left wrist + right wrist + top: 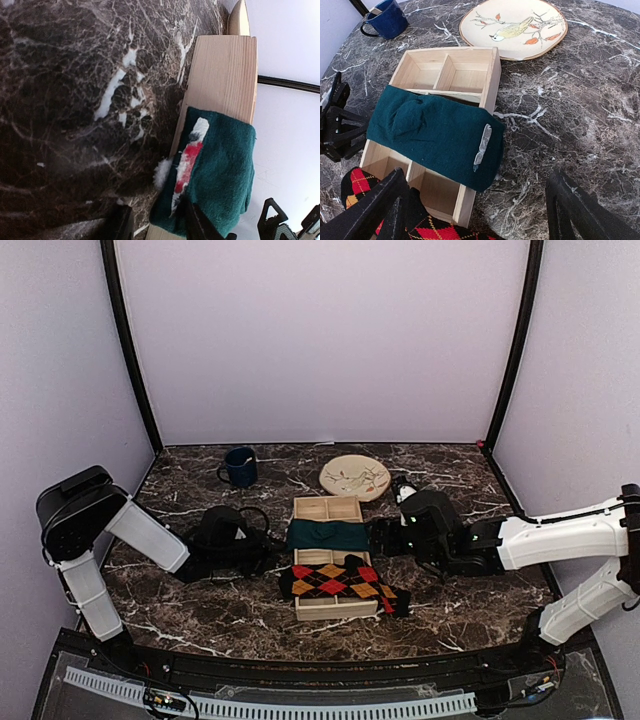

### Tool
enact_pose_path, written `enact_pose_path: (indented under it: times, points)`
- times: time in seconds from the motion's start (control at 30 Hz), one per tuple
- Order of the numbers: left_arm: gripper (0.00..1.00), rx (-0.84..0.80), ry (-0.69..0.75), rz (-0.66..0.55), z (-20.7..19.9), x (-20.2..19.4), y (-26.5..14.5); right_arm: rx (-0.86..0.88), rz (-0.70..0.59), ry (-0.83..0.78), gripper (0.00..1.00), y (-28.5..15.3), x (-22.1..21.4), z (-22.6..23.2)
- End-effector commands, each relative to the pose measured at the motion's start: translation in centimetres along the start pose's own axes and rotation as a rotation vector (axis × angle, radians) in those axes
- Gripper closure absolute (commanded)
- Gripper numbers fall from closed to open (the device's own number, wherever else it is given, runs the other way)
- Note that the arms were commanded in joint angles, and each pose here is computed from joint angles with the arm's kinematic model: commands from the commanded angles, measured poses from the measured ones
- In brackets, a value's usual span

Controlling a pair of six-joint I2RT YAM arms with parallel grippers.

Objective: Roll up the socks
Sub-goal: Pick up the sock from the storage box.

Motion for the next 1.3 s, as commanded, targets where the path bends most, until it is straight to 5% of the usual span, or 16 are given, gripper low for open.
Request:
enact_pose_path:
  times: [0.0, 0.37, 0.53, 0.93, 1.1, 1.27]
  points:
    - [0.64, -0.031, -0.006, -0.022, -0.8, 0.2, 0.5, 0.022, -0.015, 0.025, 0.13, -0.2, 0.3, 0.0]
    - [0.78, -0.061, -0.018, -0.082, -1.4, 0.8, 0.5, 0.033, 0.009, 0.013, 0.13, -0.3, -0.3, 0.4]
    - [1.00, -0.087, -0.011, -0.090, -1.8, 0.9, 0.5, 0.031, 0.009, 0.006, 0.13, -0.4, -0.3, 0.7]
    - [1.00, -0.110, 0.062, -0.130, -3.0, 1.0, -1.2, -0.005, 0.031, -0.142, 0.13, -1.3, -1.1, 3.1]
    - [1.00, -0.118, 0.127, -0.166, -4.2, 1.3, -2.5, 0.012, 0.037, -0.252, 0.00, -2.3, -1.5, 5.5]
    - [1.00, -0.116, 0.175, -0.173, -5.0, 1.3, -3.2, 0.024, 0.068, -0.392, 0.00, -2.7, -2.7, 7.9]
Point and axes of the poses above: each gripper's point midway between its finger pads, its own y axis out along the fingers, its own z axis along the line the jaws close on, x = y × z, the point moved 8 cm from there along -y, back along the fingers, and after that the axes turned 4 degrees about y, right-handed, at the moved point
